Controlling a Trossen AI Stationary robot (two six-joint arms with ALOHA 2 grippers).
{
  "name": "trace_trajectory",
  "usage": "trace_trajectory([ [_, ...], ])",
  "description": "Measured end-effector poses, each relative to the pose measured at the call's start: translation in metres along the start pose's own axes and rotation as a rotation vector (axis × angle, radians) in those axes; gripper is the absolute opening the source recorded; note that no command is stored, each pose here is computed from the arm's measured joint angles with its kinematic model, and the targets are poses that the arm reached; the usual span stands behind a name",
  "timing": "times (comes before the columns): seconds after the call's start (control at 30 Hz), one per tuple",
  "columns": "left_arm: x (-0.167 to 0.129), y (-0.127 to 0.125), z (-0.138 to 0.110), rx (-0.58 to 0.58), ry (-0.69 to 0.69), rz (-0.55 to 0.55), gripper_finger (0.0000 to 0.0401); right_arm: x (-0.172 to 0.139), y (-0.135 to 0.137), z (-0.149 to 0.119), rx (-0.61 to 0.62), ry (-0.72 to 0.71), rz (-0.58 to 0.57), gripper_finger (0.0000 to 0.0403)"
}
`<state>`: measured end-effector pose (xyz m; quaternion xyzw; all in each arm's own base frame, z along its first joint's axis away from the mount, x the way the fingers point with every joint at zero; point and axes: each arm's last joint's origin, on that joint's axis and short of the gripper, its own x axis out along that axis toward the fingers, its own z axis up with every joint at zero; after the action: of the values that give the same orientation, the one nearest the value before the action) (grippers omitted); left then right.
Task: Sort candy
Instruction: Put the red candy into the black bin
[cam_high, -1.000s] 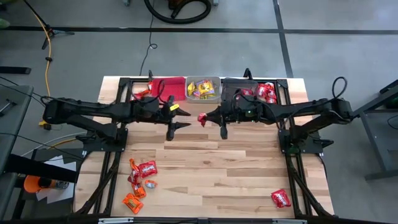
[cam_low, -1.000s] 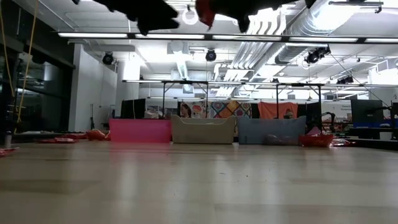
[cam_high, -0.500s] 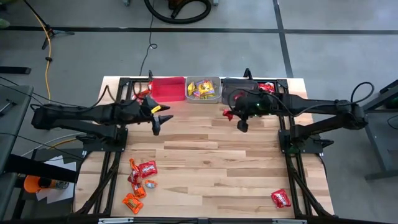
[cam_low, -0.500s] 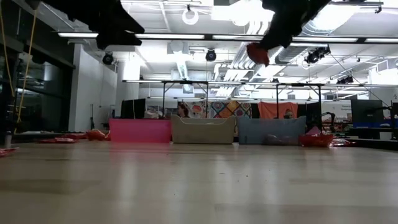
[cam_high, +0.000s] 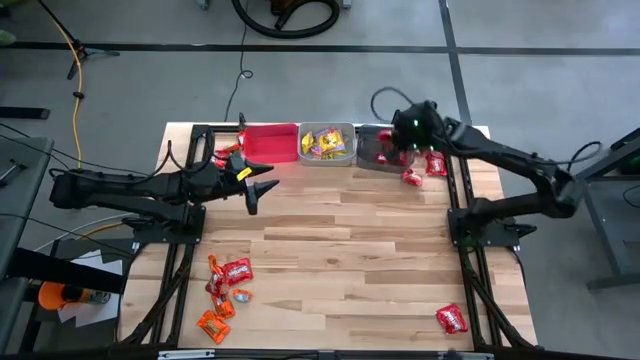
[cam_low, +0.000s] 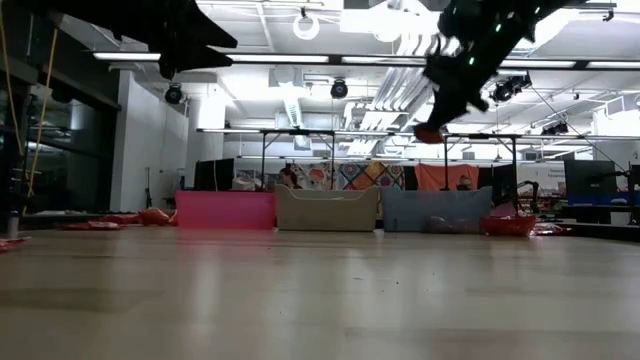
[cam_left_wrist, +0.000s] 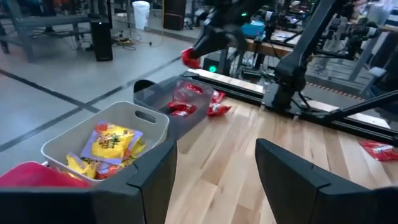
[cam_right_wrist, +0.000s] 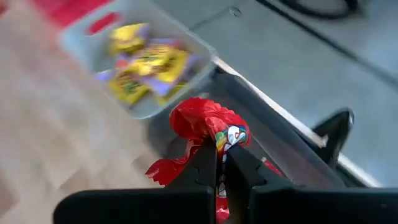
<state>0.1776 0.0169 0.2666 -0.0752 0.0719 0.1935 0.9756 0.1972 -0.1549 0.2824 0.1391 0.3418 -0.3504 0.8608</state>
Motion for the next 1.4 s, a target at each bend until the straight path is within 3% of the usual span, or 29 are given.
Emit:
trace_trajectory([
  [0.13,0.000,0.000,0.000,0.000,0.000,0.003,0.0207,0.033,-0.024,-0.002,0.154,0.072,-0.050,0.0001],
  [0.3,0.000,0.000,0.000,0.001,0.000,0.003,0.0207,0.060,-0.034,-0.012,0.266,0.170,-0.086,0.0029],
  [0.67,0.000,0.000,0.000,0.001,0.001,0.003,0.0207,0.050,-0.027,-0.008,0.299,0.143,-0.048,0.0209],
  [0.77,0.000,0.000,0.000,0.000,0.001,-0.003,0.0207,0.033,-0.023,-0.001,0.293,0.074,0.094,0.0238],
  [0.93,0.000,-0.001,0.004,-0.039,-0.037,-0.027,0.0207,-0.006,-0.005,0.012,0.280,-0.050,0.407,0.0247],
  [1.17,0.000,-0.003,0.008,-0.079,-0.072,-0.072,0.0207,-0.050,0.055,0.019,0.164,-0.157,0.814,0.0248],
  [1.27,0.000,-0.004,0.008,-0.078,-0.069,-0.090,0.0207,-0.061,0.087,0.020,0.072,-0.248,0.878,0.0248],
  [1.4,0.000,-0.004,0.008,-0.079,-0.071,-0.108,0.0207,-0.065,0.123,0.016,-0.102,-0.400,0.841,0.0248],
])
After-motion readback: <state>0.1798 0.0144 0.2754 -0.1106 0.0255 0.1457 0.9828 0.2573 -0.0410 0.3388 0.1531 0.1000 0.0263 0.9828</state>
